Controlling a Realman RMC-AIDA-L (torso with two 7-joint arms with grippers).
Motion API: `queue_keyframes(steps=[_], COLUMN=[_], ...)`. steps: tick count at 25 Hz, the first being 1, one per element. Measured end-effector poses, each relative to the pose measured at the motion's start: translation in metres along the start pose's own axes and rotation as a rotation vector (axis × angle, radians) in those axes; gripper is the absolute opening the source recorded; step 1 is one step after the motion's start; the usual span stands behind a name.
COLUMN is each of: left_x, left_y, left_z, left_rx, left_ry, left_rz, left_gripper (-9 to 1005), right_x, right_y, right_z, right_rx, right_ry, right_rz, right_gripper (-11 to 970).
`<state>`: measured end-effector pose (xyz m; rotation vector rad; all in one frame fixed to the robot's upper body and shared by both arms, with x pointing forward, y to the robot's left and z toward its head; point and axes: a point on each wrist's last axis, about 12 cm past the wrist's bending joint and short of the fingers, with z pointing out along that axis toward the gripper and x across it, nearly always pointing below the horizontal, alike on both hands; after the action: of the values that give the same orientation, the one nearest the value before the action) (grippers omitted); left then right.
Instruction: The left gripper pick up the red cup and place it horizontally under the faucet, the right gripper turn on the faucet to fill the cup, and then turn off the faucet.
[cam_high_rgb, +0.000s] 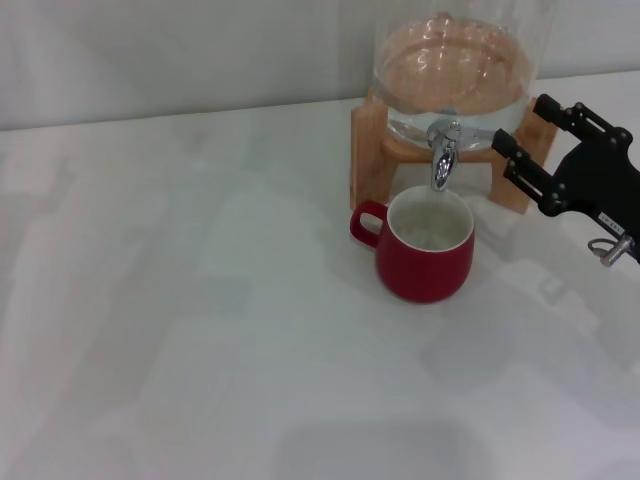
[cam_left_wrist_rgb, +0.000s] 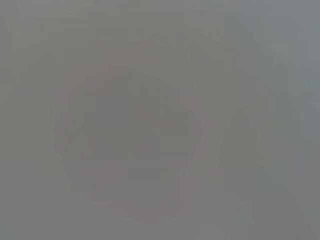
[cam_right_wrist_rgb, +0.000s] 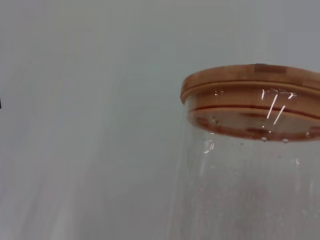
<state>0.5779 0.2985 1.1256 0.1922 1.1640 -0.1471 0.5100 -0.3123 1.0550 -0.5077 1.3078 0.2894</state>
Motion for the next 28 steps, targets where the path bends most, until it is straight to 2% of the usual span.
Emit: queue_keyframes(steps=[17,22,28], left_x=[0.001,0.000,0.001], left_y=[0.000,0.000,0.000], left_z=[-0.001,-0.002,-0.002], left_rx=[0.000,0.000,0.000], left_ry=[0.003,0.003,0.002], left_rz=[0.000,0.000,-0.001], left_gripper=[862,862,862], right_x=[0.000,0.002,0.002], right_y=[-0.007,-0.003,0.001], right_z=[-0.002,-0.012,-0.038], right_rx=[0.035,0.039,0.069], right_ry=[0.012,0.010,-0.002], right_rz=[-0.008,0.000,0.015], right_gripper=[599,599,599])
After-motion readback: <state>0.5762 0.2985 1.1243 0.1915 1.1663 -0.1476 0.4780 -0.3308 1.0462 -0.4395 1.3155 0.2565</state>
